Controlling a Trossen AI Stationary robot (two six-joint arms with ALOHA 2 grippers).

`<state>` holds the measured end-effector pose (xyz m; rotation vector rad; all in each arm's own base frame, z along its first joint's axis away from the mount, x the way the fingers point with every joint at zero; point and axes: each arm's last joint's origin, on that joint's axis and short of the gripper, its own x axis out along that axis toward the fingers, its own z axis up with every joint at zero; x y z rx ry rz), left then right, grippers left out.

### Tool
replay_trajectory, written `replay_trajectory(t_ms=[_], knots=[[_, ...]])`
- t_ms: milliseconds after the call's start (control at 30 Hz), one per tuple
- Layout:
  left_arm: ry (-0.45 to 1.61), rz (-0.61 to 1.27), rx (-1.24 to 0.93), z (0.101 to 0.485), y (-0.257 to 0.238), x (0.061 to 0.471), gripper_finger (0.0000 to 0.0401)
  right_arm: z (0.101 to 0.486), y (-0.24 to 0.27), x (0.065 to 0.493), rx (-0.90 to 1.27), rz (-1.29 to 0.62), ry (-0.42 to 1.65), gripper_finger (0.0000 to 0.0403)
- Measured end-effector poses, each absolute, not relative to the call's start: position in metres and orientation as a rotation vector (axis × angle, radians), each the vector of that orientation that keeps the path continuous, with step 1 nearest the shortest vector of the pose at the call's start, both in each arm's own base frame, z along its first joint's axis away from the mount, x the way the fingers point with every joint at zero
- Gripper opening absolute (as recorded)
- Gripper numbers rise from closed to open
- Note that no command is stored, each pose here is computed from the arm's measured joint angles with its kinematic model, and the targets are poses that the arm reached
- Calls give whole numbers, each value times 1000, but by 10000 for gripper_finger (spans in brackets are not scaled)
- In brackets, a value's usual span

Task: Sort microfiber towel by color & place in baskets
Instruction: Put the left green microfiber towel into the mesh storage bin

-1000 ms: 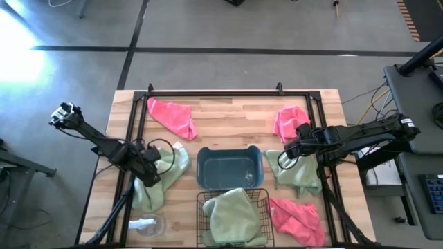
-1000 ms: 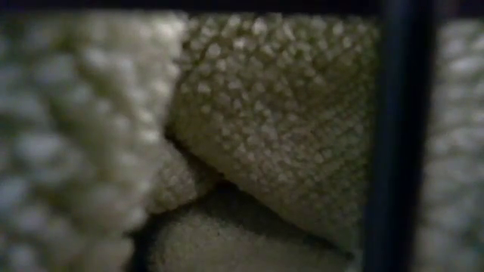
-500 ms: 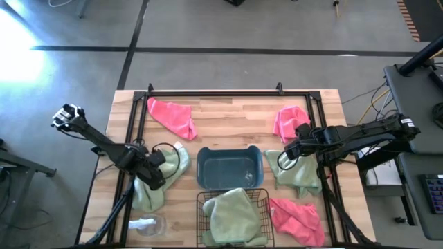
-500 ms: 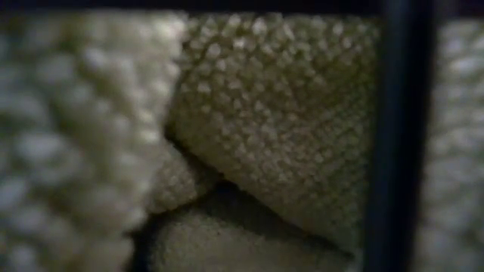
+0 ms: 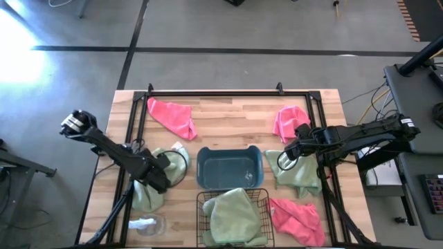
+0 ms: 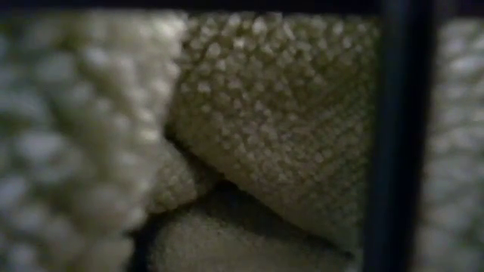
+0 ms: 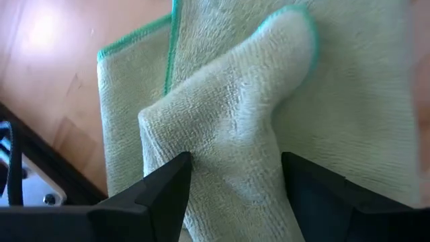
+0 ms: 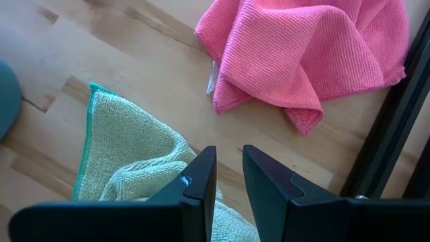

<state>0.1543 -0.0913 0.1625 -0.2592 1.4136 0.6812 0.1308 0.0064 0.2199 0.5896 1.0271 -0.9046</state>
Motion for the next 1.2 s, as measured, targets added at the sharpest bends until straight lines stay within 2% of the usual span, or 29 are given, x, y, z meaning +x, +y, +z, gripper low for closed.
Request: replay_trajectory(t_ms=[233,367,867,1033,1200], knots=[[1488,741,-216,146,-94,159,213,220,6,131,585,-900,1031,68],[1504,756,-199,141,-95,160,193,220,6,131,585,-900,1031,68],[1488,741,-219,147,-97,165,9,220,6,131,587,-898,1027,68],[1443,697,-247,161,-105,177,8,220,7,132,591,-895,1020,68],[1352,611,-205,193,-116,197,2,220,6,132,591,-895,1016,68]])
